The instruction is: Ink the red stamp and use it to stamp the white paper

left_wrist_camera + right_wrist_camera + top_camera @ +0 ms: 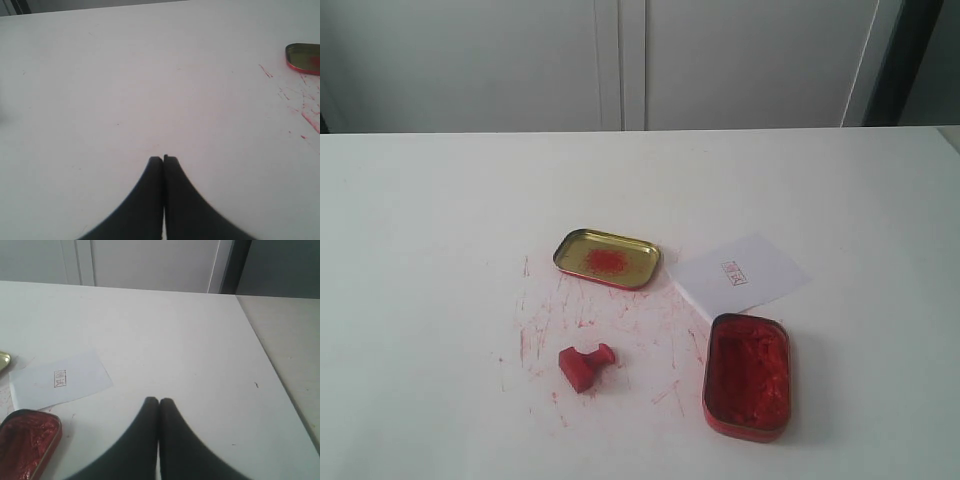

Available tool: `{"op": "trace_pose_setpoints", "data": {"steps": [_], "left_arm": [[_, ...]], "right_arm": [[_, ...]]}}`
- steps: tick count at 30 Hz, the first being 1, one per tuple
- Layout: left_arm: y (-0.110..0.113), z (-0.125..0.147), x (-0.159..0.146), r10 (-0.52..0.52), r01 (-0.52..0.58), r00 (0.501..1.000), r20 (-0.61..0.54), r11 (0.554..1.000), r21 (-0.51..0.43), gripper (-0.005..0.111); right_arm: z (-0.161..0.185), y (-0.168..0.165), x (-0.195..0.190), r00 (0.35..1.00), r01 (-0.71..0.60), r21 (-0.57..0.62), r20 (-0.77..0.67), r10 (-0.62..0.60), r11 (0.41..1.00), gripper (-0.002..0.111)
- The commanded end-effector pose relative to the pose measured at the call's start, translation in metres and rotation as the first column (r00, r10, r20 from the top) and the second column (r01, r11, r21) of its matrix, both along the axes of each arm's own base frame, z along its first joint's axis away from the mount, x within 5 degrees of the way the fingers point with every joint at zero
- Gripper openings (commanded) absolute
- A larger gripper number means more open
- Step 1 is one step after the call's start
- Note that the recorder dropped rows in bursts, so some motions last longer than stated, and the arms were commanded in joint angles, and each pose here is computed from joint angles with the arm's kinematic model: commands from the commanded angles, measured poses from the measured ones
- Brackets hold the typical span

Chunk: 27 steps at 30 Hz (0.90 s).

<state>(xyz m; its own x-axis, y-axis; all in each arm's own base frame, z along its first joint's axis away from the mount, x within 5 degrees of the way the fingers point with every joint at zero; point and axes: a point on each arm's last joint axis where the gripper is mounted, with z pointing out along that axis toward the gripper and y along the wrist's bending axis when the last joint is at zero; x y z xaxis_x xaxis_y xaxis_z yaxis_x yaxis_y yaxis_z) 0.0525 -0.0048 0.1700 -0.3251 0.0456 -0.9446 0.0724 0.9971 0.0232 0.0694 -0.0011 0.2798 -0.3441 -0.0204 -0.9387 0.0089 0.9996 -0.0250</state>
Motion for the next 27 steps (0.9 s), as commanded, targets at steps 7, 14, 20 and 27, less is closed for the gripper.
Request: {"op": "trace_pose_setpoints", "data": {"steps": [7, 14, 20, 27], "left_arm": [[0.000, -0.001, 0.000, 0.003, -0.003, 1.000, 0.003, 1.000, -0.002, 0.000], [0.000, -0.001, 0.000, 0.003, -0.003, 1.000, 0.003, 1.000, -0.002, 0.000], [0.000, -0.001, 0.000, 0.003, -0.003, 1.000, 0.003, 1.000, -0.002, 0.000], [0.000, -0.001, 0.000, 0.003, -0.003, 1.000, 0.003, 1.000, -0.002, 0.000]], "right_arm": [[0.001, -0.001, -0.001, 1.000, 0.006, -0.005, 0.017, -0.006, 1.000, 0.000], [0.005, 0.000, -0.013, 0.996, 0.007, -0.007, 0.094, -0.006, 1.000, 0.000], [0.011, 0.000, -0.034, 0.976, 0.008, -0.010, 0.216, -0.005, 1.000, 0.000], [0.014, 0.001, -0.049, 0.950, 0.009, -0.012, 0.312, -0.005, 1.000, 0.000]]}}
